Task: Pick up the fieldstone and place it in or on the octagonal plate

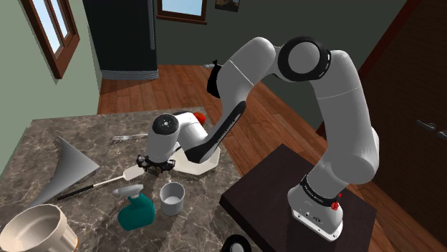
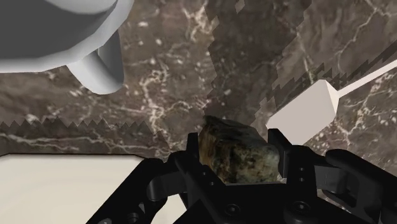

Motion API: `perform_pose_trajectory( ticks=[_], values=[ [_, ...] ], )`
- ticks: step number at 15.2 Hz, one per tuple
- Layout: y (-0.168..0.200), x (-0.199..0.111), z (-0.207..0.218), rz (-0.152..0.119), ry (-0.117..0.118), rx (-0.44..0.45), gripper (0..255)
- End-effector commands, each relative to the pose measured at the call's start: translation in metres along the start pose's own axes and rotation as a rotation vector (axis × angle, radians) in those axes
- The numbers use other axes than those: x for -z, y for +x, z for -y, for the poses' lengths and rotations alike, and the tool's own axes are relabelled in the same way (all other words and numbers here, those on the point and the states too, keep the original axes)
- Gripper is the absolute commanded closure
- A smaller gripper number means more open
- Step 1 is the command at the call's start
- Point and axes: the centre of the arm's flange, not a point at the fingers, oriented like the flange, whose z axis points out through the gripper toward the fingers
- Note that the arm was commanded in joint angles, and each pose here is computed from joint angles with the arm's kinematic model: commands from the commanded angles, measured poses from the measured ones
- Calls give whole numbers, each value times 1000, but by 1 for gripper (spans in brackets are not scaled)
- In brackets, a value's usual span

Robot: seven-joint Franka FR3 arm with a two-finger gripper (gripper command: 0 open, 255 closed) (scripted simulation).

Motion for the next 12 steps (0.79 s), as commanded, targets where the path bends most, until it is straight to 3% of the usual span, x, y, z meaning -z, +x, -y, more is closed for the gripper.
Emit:
perform_pose_trajectory(
  ticks=[1,12],
  values=[
    [2,7,2,0,0,0,255],
    [16,63,13,0,0,0,255]
  ],
)
